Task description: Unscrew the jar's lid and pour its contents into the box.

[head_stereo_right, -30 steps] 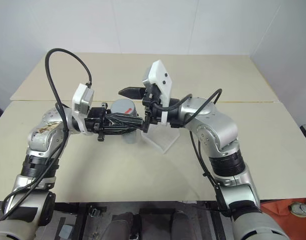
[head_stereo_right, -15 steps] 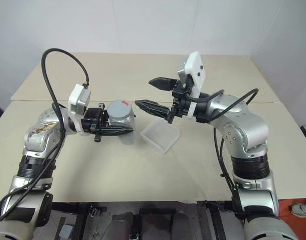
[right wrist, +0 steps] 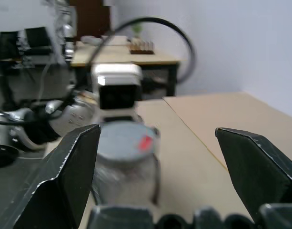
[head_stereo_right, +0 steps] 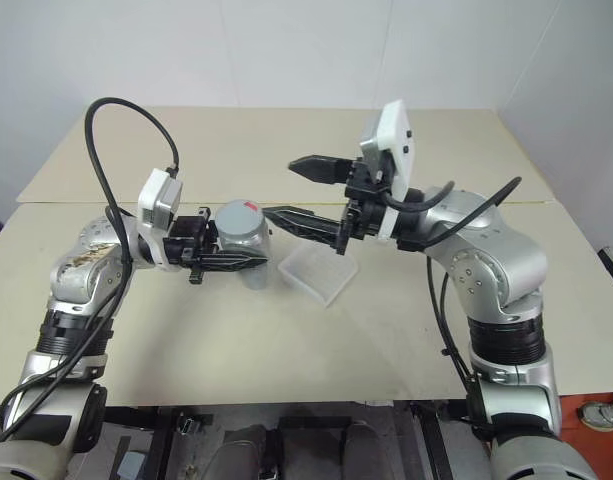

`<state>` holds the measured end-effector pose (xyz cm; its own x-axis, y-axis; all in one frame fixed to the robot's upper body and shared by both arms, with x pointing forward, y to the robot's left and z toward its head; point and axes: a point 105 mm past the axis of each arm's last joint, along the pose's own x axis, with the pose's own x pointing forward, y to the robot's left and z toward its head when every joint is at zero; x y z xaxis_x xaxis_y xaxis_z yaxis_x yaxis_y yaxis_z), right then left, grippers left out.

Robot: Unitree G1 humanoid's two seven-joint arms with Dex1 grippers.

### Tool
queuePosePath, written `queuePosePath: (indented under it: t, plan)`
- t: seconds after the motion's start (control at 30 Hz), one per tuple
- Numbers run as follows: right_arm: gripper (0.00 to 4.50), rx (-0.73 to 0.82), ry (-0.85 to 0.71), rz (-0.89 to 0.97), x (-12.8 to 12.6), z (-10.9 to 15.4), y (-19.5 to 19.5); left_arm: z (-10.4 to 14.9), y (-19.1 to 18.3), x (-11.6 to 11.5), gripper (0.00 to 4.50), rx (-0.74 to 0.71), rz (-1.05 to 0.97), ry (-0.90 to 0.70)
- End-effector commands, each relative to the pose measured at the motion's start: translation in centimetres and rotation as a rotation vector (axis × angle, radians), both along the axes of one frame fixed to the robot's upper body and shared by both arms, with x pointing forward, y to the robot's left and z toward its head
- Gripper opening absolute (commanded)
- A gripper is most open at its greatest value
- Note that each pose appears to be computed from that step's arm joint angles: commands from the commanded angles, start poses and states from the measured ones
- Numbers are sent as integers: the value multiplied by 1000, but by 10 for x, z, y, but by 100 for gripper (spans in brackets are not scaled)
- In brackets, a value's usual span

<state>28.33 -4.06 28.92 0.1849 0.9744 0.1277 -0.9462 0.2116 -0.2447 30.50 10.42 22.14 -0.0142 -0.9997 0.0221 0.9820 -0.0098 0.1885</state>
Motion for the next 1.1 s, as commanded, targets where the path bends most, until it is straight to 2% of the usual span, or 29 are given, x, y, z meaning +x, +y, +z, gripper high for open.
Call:
queuePosePath:
  t: [0.03,0.3,0.47,1.1]
  plan:
    - [449,-15,-38,60,-10,5,19,11,-4,-1,191,-11,-13,-58]
    - [449,-48,-38,94,-4,-2,47,11,-5,-2,191,-18,-3,-64]
    - [449,-43,-23,85,5,-3,51,11,-3,-4,191,-19,4,-68]
    - [449,-53,-6,-50,23,-7,8,12,0,-6,191,-12,6,-65]
